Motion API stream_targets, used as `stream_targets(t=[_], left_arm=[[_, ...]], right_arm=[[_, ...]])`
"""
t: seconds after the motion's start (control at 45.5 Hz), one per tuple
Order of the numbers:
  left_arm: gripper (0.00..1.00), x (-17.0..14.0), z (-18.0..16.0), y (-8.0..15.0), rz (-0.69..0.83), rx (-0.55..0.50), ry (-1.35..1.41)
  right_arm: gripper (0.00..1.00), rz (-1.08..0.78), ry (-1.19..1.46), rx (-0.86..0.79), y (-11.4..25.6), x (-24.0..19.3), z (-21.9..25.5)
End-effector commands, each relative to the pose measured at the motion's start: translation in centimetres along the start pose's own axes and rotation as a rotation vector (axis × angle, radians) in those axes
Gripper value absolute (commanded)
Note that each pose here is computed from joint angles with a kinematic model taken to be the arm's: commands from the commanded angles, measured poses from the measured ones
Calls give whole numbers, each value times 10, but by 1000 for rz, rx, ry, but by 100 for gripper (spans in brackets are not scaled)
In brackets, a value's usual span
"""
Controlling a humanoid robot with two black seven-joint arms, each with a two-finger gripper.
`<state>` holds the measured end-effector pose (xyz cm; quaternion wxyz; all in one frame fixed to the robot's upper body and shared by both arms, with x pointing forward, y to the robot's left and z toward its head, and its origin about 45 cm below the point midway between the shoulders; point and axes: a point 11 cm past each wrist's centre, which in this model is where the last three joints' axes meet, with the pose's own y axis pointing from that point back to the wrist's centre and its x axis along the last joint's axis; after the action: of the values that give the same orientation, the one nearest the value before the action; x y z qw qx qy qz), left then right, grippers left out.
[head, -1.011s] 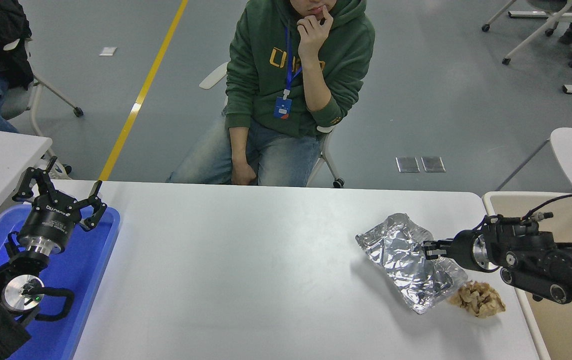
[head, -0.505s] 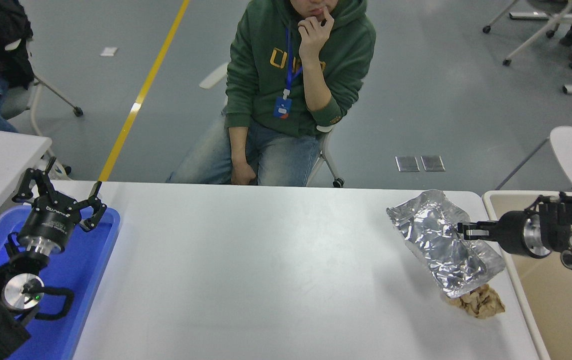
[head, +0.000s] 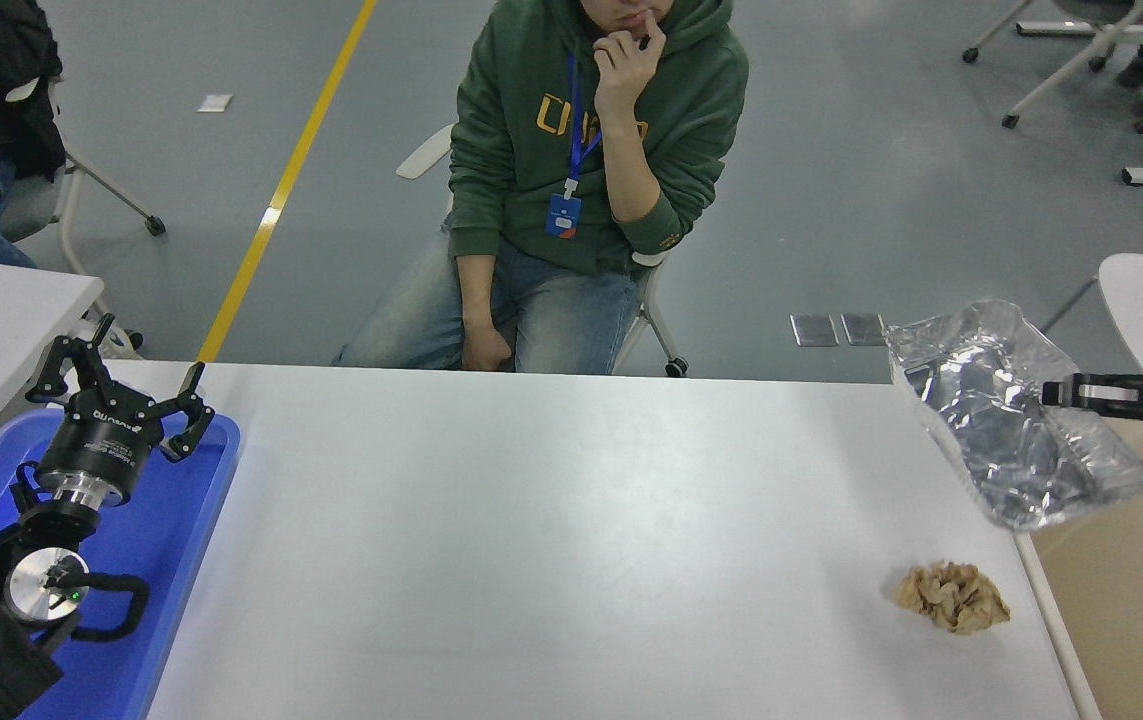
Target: Clean the table surface
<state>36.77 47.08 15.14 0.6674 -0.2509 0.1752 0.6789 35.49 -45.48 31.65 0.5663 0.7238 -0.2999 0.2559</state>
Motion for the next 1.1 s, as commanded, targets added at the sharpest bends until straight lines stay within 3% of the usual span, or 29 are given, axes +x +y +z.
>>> stream_targets(t=[0.0, 0.44, 0.747, 1.077], left_arm=[[100, 0, 0, 0, 0, 0, 0], [100, 0, 0, 0, 0, 0, 0], [100, 0, 0, 0, 0, 0, 0], [100, 0, 0, 0, 0, 0, 0]], right_arm=[[0, 17, -29, -21, 26, 14, 11], [0, 20, -36, -39, 25, 13, 17], [0, 112, -111, -176, 32, 30, 68], [0, 199, -254, -367, 8, -5, 140]])
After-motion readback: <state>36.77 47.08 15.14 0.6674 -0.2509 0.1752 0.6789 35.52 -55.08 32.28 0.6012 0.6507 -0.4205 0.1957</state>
